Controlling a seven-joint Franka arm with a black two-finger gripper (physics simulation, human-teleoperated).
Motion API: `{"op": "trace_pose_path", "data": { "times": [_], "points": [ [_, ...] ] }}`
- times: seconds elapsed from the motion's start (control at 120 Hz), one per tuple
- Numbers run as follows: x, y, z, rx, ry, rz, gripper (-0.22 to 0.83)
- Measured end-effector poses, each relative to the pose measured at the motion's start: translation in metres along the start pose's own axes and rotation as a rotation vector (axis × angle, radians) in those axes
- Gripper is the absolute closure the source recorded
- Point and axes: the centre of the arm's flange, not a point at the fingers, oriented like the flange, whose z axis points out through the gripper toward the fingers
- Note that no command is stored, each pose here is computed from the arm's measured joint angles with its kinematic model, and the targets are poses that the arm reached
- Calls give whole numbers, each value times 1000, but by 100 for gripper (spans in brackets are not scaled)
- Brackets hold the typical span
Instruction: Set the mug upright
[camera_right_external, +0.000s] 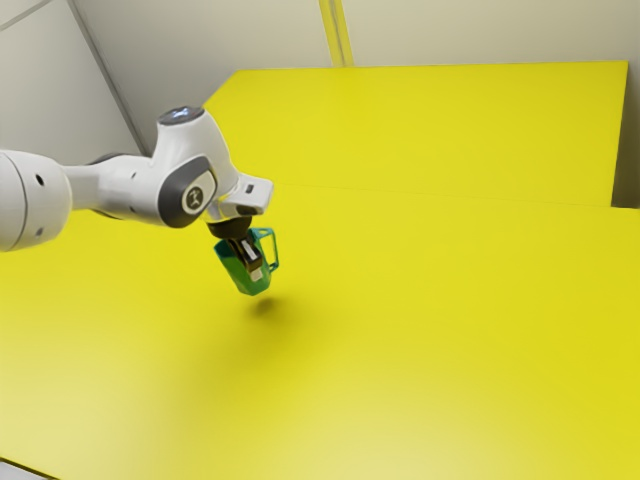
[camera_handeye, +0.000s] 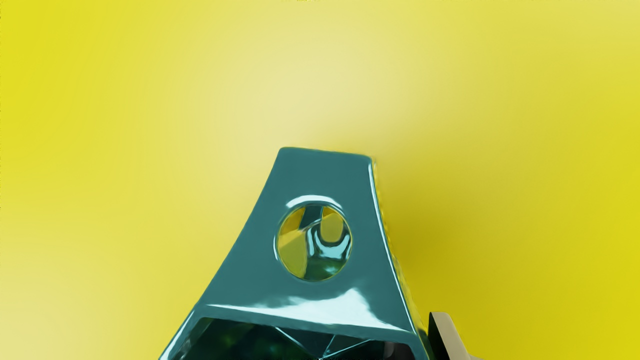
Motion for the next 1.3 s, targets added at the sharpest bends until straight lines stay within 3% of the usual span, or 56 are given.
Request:
{"op": "trace_pose_path", "data": {
  "times": [0.892, 1.3],
  "points": [
    [-8, -3, 53, 31, 8, -78, 78],
    [-6, -3, 53, 28, 21, -80, 57]
  ]
}}
